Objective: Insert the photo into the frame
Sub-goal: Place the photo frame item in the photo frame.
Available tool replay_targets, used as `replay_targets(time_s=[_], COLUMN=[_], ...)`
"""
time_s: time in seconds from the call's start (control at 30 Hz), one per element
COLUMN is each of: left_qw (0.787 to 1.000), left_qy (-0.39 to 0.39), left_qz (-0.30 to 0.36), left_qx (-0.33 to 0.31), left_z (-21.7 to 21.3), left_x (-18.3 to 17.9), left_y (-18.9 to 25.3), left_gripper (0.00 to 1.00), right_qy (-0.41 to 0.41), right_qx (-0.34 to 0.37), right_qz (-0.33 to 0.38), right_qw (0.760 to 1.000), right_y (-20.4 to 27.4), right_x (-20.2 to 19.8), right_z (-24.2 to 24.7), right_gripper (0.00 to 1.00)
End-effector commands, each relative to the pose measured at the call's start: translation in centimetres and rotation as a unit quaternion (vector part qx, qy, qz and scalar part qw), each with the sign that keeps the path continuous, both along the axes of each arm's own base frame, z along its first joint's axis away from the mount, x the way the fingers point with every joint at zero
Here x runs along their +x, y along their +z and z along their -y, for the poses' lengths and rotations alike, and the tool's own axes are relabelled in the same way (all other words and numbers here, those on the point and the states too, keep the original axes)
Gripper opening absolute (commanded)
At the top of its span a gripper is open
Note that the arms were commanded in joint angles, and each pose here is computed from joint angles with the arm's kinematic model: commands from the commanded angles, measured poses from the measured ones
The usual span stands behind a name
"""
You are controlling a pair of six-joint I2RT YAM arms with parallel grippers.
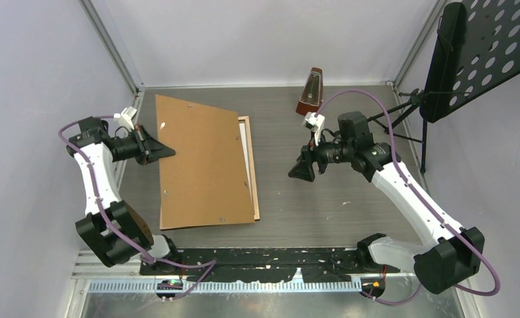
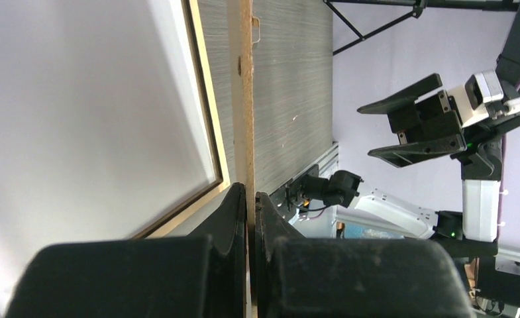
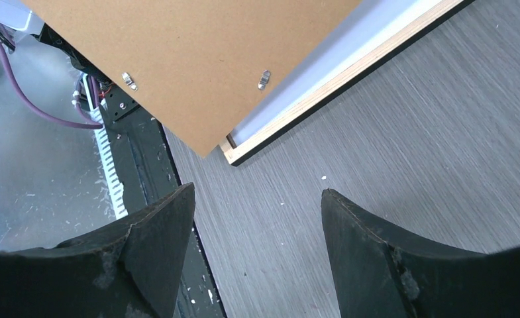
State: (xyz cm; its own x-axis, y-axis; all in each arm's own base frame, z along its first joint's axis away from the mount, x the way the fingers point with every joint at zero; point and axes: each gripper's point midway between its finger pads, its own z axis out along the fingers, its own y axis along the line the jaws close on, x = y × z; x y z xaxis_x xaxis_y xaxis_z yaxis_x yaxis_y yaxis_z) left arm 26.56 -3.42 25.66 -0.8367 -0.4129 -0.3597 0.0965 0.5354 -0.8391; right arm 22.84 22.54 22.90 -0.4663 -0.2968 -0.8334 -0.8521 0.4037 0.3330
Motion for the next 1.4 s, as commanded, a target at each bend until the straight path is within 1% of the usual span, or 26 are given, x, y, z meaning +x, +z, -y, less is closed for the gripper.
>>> replay_targets(time_s=[0.0,0.27,0.53,0.87,1.27,1.37], left_qw=[0.998,0.998,0.998,0.996,0.996,0.996], left_qy=[-0.011,-0.014,-0.019,-0.030,-0.026,-0.021], left_qz=[0.041,0.043,0.036,0.030,0.018,0.006], left_qx=[-0.040,-0.051,-0.051,-0.073,-0.084,-0.091], left_z=[-0.1,-1.4,-2.6,-3.2,-2.2,-2.0], left_x=[0.8,3.2,5.2,6.5,7.5,7.8], left_y=[2.4,2.2,1.0,-0.5,-2.2,-2.7], left_gripper=[0.00,0.00,0.00,0.00,0.00,0.00], right_qy=[-0.007,-0.014,-0.015,-0.018,-0.020,-0.021], right_qx=[0.018,0.020,0.021,0.020,0.019,0.020], right_qz=[0.037,0.041,0.039,0.035,0.031,0.031], right_qw=[0.999,0.999,0.999,0.999,0.999,0.999], right_y=[1.7,1.6,1.5,1.1,0.9,0.9], right_x=[0.4,0.4,0.5,0.7,0.9,0.9], right_z=[0.1,0.5,0.5,0.6,0.7,0.7], right_gripper=[0.76,0.77,0.77,0.78,0.78,0.78])
